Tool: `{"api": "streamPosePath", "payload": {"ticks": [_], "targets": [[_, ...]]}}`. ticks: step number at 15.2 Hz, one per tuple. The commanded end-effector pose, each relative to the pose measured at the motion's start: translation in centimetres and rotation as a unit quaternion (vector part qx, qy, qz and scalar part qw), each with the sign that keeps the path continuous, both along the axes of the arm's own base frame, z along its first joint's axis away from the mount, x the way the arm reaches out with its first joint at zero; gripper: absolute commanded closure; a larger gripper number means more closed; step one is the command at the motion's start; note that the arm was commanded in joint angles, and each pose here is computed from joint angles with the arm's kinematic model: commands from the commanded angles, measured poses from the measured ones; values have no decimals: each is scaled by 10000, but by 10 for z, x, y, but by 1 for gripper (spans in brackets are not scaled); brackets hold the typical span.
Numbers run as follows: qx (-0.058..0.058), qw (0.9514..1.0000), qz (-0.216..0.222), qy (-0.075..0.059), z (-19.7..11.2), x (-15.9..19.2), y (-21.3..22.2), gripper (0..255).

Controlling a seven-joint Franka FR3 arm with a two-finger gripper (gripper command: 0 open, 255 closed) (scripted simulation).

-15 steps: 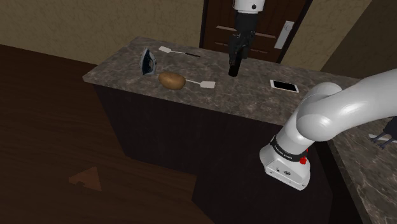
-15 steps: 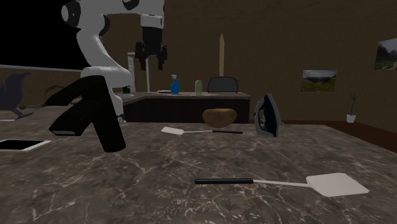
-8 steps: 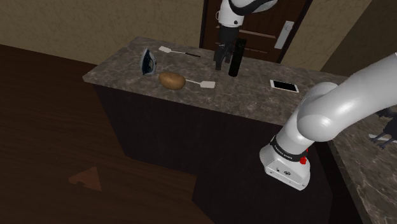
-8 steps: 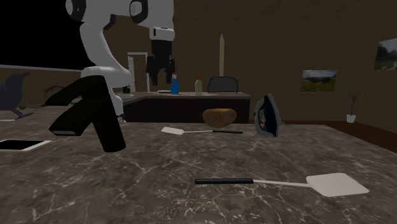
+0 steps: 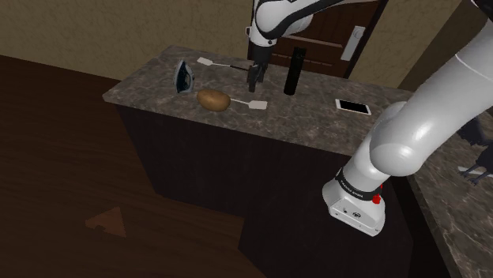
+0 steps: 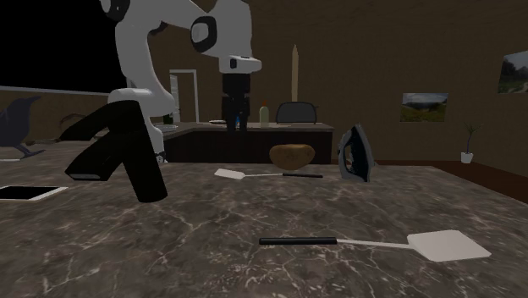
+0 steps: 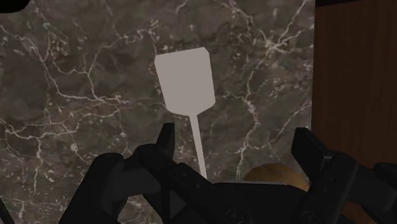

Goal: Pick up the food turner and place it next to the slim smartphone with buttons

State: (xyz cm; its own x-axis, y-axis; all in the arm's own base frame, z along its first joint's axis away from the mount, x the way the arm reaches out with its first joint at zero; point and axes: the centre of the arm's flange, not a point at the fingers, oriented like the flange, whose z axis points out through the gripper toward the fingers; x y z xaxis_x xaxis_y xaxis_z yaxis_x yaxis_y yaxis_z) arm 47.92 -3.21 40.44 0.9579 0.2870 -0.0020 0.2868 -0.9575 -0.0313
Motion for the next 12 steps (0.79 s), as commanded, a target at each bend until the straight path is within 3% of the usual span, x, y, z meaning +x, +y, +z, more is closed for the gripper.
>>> {"api": "streamPosePath", "payload": {"ticks": [1,7,12], "targets": [[-7,9997,226,-95,-16,21,1,0],[-15,9956,869,-361,-56,81,9,0],[-16,9952,902,-374,-79,86,10,0]]}}
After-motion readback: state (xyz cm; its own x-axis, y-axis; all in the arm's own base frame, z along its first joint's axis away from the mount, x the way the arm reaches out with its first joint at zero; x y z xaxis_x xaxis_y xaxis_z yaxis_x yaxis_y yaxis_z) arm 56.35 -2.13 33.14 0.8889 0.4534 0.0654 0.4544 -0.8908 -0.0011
